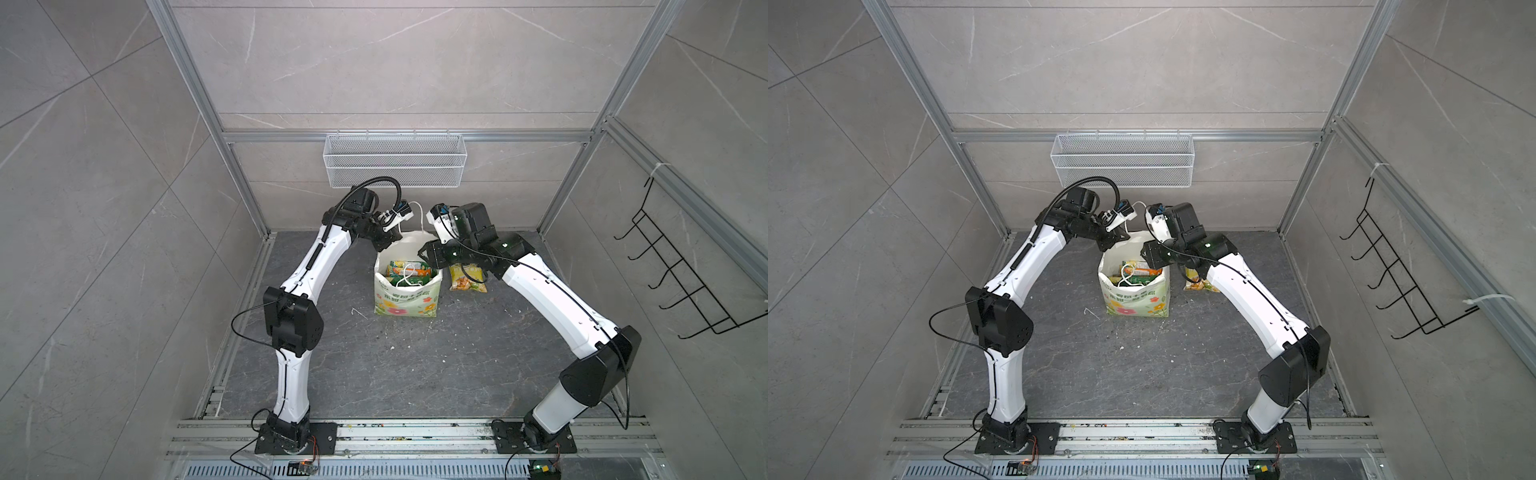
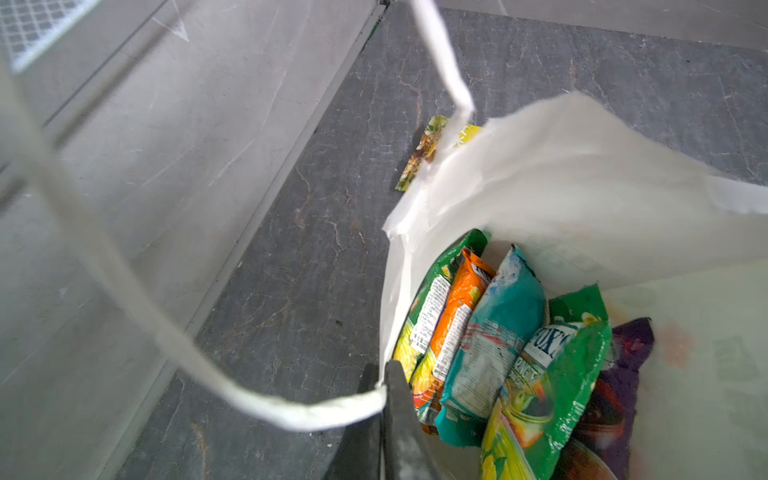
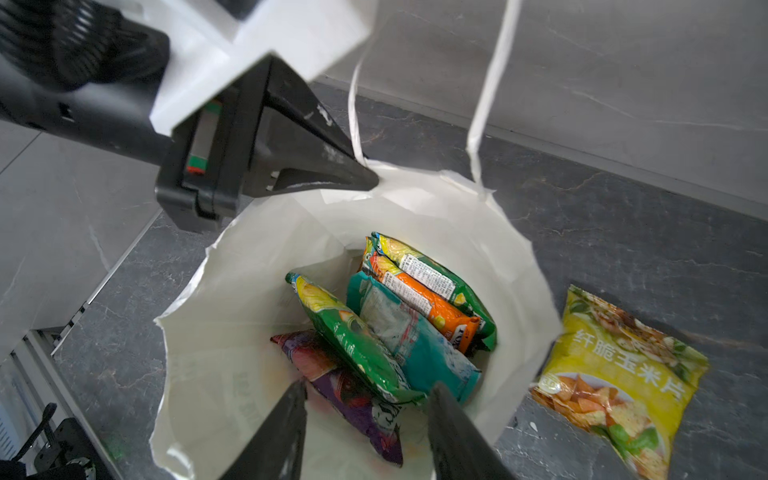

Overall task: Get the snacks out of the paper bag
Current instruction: 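Grasp the paper bag rim with the left gripper while the right moves over it, then lower the right gripper into the paper bag and pinch the green snack bag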

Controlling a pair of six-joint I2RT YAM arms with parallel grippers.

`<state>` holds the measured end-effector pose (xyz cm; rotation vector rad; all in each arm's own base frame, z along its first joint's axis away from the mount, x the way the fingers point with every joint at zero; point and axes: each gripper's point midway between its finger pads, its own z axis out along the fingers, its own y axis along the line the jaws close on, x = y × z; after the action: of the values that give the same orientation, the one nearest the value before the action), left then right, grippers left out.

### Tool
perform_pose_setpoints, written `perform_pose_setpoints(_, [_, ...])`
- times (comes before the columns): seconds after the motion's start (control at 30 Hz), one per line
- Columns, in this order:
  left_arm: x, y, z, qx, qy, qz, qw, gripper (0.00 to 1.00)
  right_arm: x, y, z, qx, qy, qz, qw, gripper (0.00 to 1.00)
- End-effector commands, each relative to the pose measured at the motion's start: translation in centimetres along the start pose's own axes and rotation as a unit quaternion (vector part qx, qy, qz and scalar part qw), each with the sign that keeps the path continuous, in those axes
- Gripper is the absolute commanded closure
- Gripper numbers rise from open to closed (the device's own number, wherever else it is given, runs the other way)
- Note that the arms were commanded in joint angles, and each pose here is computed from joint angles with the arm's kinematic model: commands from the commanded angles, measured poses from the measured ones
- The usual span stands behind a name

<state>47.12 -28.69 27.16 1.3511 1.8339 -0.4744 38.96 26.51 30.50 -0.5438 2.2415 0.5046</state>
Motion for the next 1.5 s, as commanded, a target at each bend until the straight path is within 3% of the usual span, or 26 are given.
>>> perform_pose_setpoints(0.0, [-3.2,3.7,-2.2,-0.06,-0.048,0.011,0.997,1.0,-0.8,-1.0,0.4,0.028,-0.012,0.019,0.999,0.51])
perform_pose_setpoints(0.33, [-5.2,5.9,-4.8,-0.123,-0.056,0.012,0.991,1.0,-2.5,1.0,2.2,-0.031,-0.007,0.023,0.999,0.52])
perform_pose_setpoints(0.63, [-4.4,1.1,-7.6,-0.111,-0.075,-0.001,0.991,1.0,-0.8,-1.2,4.4,0.023,0.024,0.026,0.999,0.6])
perform_pose_setpoints(0.8, [-5.2,-1.8,-9.5,-0.121,-0.095,0.016,0.988,1.0,0.1,-1.3,4.5,0.021,0.033,0.027,0.999,0.66])
perform_pose_setpoints(1.07, [-3.7,-7.9,-9.0,-0.1,-0.114,0.056,0.987,1.0,1.7,0.4,3.1,-0.001,0.033,0.01,0.999,0.69])
perform_pose_setpoints(1.23, [-1.4,-9.9,-8.6,-0.089,-0.106,0.029,0.99,1.0,3.3,1.8,1.3,-0.018,0.019,-0.002,1.0,0.69])
perform_pose_setpoints(1.47, [0.2,-11.2,-8.7,-0.087,-0.098,0.011,0.991,1.0,4.9,5.8,-2.8,-0.12,-0.035,-0.077,0.989,0.66])
